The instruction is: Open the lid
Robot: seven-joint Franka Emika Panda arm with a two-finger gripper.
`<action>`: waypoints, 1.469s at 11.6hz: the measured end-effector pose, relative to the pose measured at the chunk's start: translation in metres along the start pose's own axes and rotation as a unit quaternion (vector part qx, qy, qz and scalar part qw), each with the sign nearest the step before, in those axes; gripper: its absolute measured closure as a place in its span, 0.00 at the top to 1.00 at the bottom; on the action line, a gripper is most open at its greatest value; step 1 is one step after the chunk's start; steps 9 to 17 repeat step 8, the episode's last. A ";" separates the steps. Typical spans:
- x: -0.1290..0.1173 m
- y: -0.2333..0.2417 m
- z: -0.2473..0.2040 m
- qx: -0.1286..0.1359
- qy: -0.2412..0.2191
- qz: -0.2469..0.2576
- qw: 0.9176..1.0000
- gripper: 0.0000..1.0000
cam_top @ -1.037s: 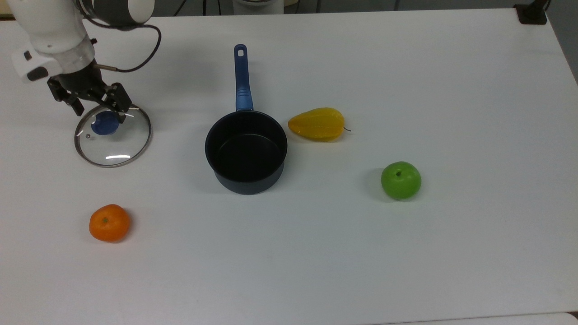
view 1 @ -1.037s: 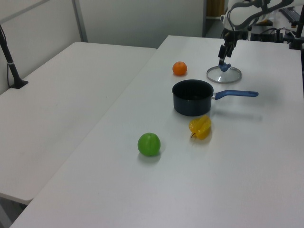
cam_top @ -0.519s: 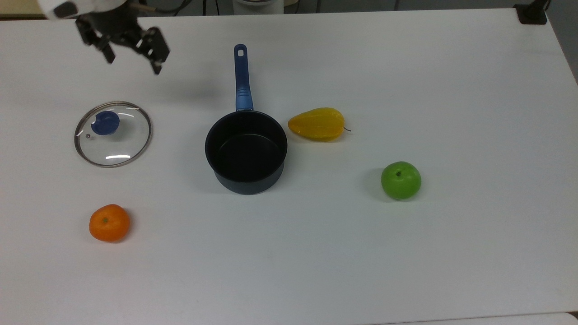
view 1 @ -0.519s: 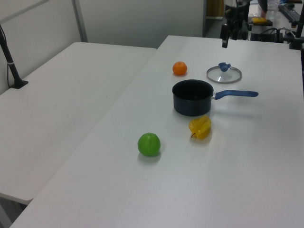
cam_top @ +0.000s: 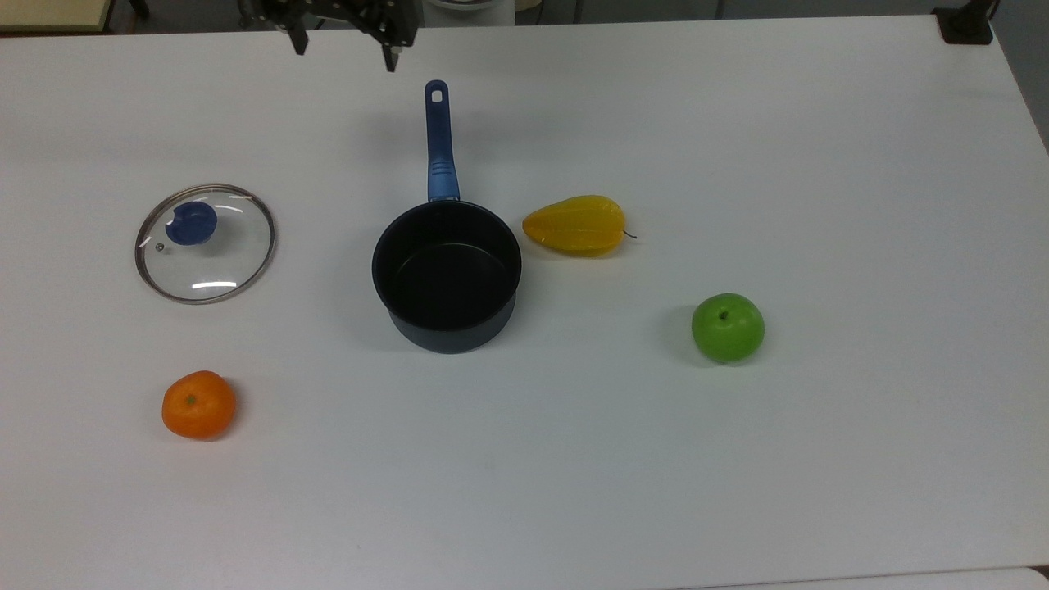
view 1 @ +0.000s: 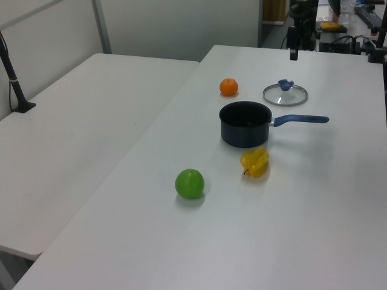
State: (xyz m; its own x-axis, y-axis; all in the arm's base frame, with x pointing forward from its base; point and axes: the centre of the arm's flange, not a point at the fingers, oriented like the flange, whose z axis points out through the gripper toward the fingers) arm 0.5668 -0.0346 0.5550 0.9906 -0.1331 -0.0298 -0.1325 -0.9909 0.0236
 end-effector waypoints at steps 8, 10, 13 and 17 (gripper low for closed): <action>-0.008 -0.009 0.008 -0.001 -0.009 -0.004 1.000 1.00; -0.008 -0.009 0.008 -0.001 -0.009 -0.004 1.000 1.00; -0.008 -0.009 0.008 -0.001 -0.009 -0.004 1.000 1.00; -0.008 -0.009 0.008 -0.001 -0.009 -0.004 1.000 1.00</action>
